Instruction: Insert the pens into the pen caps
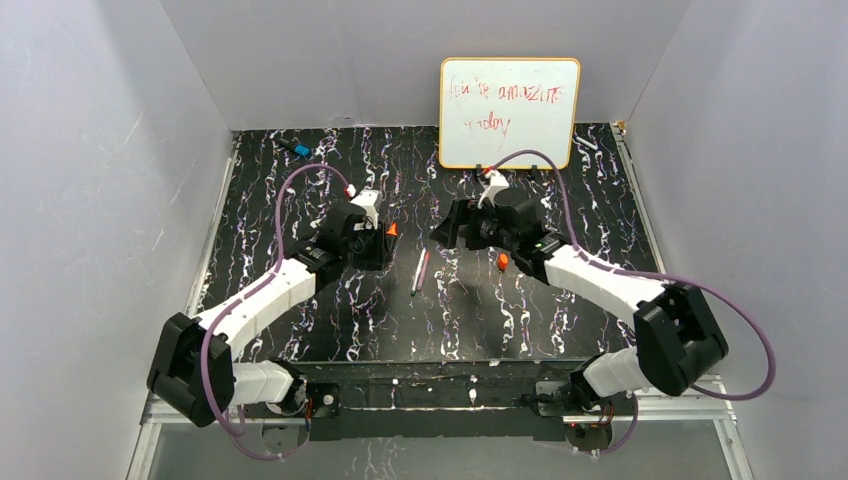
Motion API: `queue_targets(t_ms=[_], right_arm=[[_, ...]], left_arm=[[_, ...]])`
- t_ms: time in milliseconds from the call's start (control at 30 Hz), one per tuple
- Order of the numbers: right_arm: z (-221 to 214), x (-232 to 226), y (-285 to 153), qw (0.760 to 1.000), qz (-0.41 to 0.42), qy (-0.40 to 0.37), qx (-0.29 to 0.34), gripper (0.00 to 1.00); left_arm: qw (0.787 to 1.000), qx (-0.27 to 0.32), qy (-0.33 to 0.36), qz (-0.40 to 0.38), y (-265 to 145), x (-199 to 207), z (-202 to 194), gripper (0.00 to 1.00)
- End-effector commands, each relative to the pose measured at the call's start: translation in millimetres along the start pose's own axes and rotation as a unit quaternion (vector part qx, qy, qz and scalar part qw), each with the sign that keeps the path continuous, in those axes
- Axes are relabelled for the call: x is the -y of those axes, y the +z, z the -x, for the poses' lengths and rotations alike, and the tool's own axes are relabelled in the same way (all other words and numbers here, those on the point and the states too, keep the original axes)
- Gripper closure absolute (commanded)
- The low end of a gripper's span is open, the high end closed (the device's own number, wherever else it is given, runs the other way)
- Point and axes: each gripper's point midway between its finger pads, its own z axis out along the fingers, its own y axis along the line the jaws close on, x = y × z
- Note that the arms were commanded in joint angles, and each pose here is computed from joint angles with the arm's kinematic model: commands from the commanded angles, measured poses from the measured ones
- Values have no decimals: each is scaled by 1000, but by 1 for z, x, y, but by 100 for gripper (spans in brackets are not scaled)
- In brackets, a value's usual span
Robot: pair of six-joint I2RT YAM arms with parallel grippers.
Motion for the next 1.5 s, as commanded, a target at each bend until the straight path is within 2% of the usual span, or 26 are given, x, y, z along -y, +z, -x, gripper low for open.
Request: queue_targets(t_ms=[0, 567, 1133, 1467], right_arm=[[35, -41, 18, 997, 44, -17, 55, 4], [4, -82, 79, 996, 75, -38, 21, 11], [9, -90, 100, 994, 91, -38, 37, 19], [6, -95, 103, 994, 104, -35, 28, 42]], left_arm=[[1000, 12, -13, -19, -8, 9, 5, 100], [998, 46, -23, -43, -24, 24, 30, 100], [997, 43, -33, -61, -23, 33, 32, 100], [997, 41, -33, -56, -21, 30, 30, 100]])
